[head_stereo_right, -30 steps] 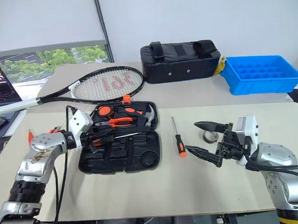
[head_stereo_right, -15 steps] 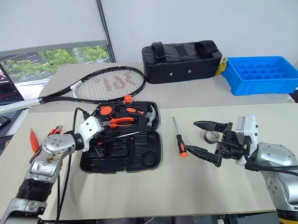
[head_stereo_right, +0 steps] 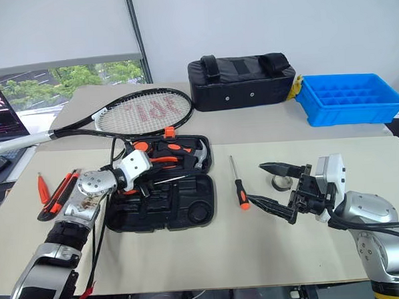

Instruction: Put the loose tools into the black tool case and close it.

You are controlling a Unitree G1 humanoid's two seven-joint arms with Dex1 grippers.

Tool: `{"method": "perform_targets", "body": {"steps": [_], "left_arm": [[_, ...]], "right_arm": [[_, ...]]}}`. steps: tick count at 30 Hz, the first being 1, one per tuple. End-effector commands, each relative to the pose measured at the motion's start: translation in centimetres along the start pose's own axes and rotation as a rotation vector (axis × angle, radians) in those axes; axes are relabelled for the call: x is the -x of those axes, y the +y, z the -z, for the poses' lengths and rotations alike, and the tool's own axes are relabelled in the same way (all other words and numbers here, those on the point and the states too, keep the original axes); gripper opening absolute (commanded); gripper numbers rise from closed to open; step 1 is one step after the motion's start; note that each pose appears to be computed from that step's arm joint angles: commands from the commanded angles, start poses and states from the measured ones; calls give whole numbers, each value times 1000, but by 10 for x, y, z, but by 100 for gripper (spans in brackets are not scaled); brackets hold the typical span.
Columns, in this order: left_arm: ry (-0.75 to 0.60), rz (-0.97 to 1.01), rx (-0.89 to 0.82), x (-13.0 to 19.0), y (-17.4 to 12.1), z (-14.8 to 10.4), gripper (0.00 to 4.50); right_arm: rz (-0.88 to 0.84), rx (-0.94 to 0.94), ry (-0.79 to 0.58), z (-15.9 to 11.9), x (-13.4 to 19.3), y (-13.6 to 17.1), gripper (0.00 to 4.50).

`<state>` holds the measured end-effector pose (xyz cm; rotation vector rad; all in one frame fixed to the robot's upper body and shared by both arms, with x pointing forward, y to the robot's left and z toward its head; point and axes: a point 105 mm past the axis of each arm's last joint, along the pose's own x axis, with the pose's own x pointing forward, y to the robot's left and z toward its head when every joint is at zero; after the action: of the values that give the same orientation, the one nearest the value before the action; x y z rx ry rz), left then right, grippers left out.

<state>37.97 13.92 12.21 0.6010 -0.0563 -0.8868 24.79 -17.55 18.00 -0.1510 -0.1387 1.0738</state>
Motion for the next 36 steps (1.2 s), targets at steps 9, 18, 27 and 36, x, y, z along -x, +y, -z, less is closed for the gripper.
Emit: {"method": "perform_targets", "body": {"steps": [9,18,27,36], "left_arm": [[-62,26,142,50,41,-30,3],[80,219,182,76,-9,-17,3],[208,209,112,63,-15,10,3],[229,244,46,49,-20,26,3]], "right_arm": [[-42,15,-22,-12,2,3,450],[-54,8,-16,-9,3,4,450],[-59,5,-11,-8,3,4,450],[-39,11,-13,-8,5,6,450]]}}
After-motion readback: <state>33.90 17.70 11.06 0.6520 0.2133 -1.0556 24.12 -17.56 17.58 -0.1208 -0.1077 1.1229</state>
